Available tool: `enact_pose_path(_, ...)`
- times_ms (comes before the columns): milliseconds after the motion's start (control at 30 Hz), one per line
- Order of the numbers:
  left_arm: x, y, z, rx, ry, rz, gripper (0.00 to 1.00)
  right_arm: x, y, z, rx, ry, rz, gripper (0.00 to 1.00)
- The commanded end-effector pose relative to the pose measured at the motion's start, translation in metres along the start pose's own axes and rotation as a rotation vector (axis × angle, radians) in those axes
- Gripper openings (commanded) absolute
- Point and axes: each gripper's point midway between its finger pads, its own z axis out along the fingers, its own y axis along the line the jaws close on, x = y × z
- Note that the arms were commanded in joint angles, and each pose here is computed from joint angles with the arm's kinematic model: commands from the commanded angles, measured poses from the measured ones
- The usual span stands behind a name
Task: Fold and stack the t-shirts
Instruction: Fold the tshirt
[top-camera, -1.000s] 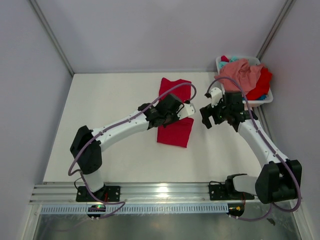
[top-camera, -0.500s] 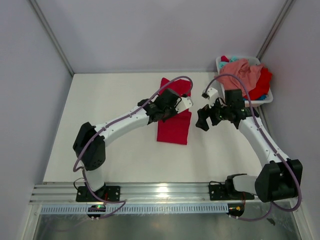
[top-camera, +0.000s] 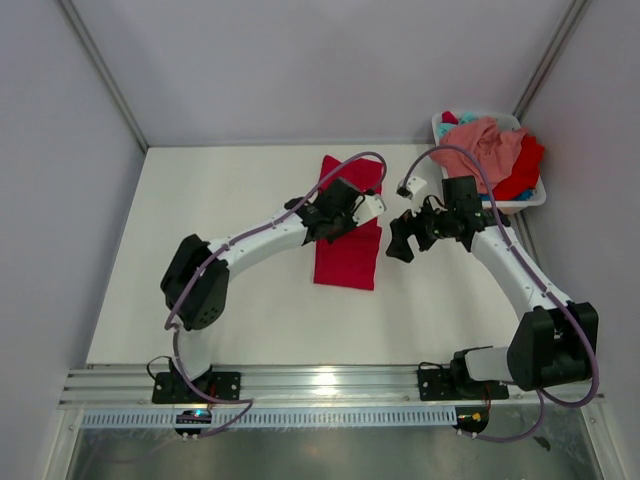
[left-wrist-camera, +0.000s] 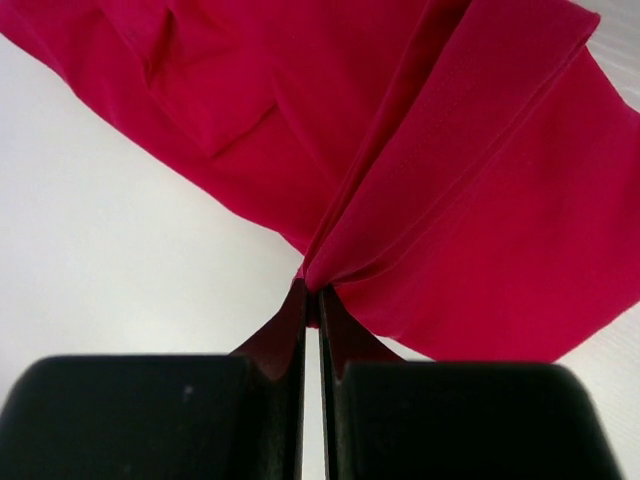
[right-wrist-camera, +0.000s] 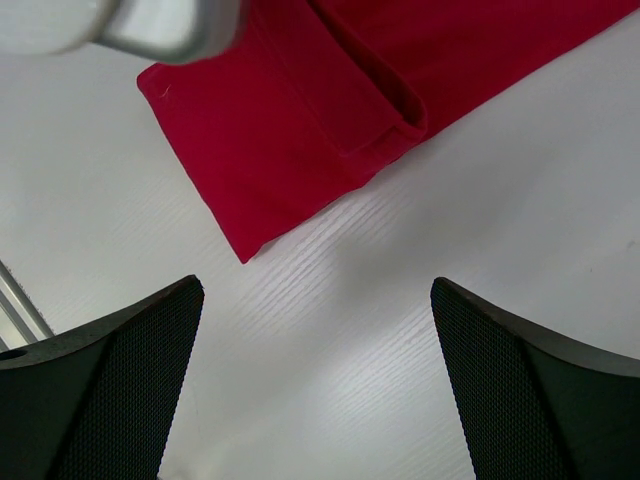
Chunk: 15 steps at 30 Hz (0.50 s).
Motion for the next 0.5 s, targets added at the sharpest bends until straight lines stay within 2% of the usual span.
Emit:
enact_pose_path(0,-0.023,0.013,0.015,-0.016,-0.077,-0.025,0.00,-0.013,0.002,-0.001,-0.005,-0.053,-0.063,0.99)
enact_pose_path(467,-0.022,0.029,0.052,-0.015,-0.076,-0.068,0.00,-0.004,-0.003,0.002,0.033,-0.042,-0.070,0.99)
